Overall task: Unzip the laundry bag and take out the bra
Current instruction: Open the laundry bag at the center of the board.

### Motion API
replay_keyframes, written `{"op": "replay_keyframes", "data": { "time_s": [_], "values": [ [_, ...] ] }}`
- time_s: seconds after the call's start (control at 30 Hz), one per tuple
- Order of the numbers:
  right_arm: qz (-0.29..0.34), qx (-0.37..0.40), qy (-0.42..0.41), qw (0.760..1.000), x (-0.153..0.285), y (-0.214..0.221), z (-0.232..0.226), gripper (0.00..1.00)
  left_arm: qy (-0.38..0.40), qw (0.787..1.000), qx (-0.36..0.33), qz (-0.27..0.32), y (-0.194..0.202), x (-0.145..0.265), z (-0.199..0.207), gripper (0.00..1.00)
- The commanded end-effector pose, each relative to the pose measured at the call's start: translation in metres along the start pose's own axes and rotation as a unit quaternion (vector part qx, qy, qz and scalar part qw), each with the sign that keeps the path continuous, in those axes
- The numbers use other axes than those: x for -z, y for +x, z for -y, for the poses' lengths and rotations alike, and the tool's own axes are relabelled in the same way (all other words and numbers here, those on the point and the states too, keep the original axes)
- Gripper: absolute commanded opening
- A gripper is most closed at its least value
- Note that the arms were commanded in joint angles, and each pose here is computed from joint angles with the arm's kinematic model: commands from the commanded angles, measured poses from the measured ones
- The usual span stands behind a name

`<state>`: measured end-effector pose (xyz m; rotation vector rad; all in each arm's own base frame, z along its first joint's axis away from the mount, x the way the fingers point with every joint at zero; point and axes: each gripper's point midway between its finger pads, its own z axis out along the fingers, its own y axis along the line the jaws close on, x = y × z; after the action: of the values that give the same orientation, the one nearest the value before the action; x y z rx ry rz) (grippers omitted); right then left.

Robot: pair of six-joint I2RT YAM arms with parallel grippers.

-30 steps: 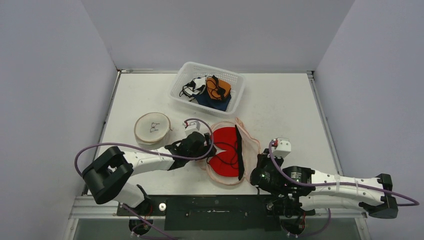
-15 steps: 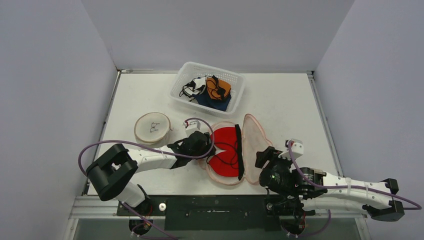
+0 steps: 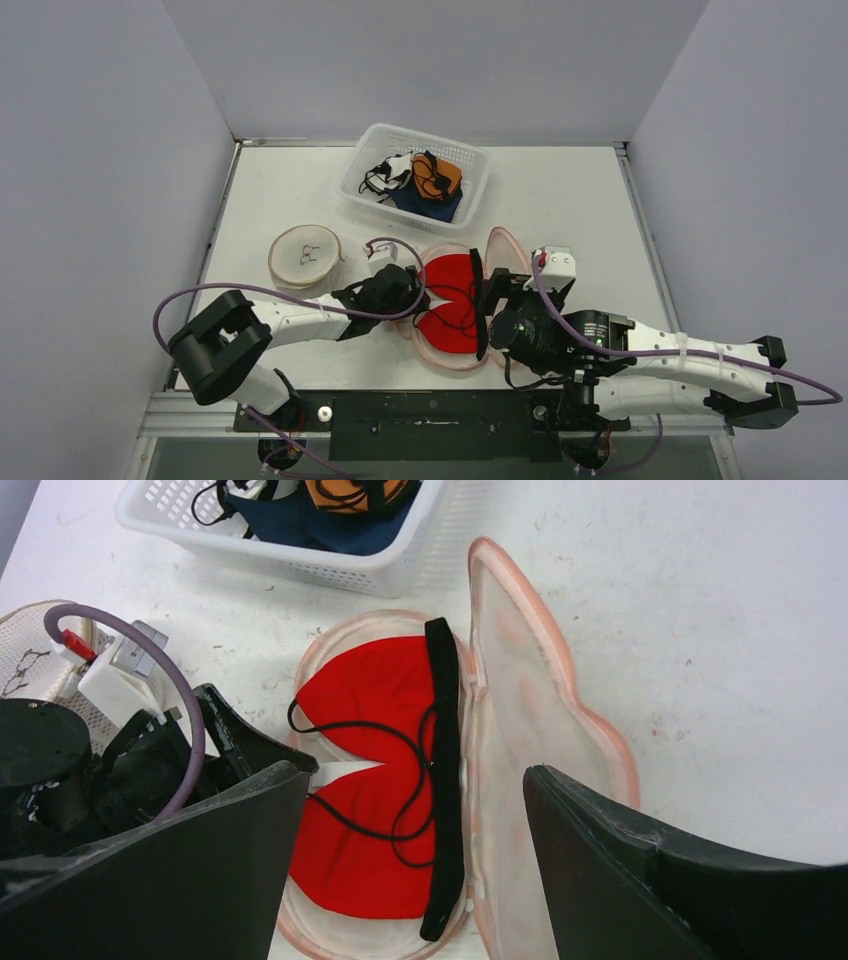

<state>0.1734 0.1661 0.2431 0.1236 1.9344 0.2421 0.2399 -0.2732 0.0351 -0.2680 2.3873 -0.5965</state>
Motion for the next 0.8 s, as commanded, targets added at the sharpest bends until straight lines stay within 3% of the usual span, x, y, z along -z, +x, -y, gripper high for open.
{"op": "replay_keyframes", "data": {
  "time_s": [0.0,0.13,0.23,0.33,0.43,0.77],
  "values": [
    [0.051,0.012,0.015,0.998,0.004,-0.035,0.004,0.81,0.012,1.000,0.013,0.015,-0.010,0.007,0.004,0.70],
    [0.040,0.012,-0.074,0.996,0.002,-0.026,-0.034,0.79,0.017,1.000,0.017,0.019,-0.011,0.010,0.004,0.70],
    [0.021,0.028,-0.068,0.997,-0.017,0.000,-0.039,0.74,0.023,0.999,0.022,0.019,-0.010,0.013,0.003,0.70],
    [-0.044,0.027,-0.057,0.997,-0.060,0.045,-0.027,0.70,0.034,0.999,0.031,0.018,-0.008,0.017,0.002,0.70],
    [-0.076,-0.031,-0.075,0.994,-0.092,0.068,-0.008,0.68,0.047,0.998,0.035,0.018,-0.008,0.024,0.003,0.71],
    [-0.125,-0.110,-0.071,0.984,-0.121,0.115,0.047,0.69,0.048,0.998,0.035,0.028,-0.012,0.034,-0.001,0.71]
  ]
}}
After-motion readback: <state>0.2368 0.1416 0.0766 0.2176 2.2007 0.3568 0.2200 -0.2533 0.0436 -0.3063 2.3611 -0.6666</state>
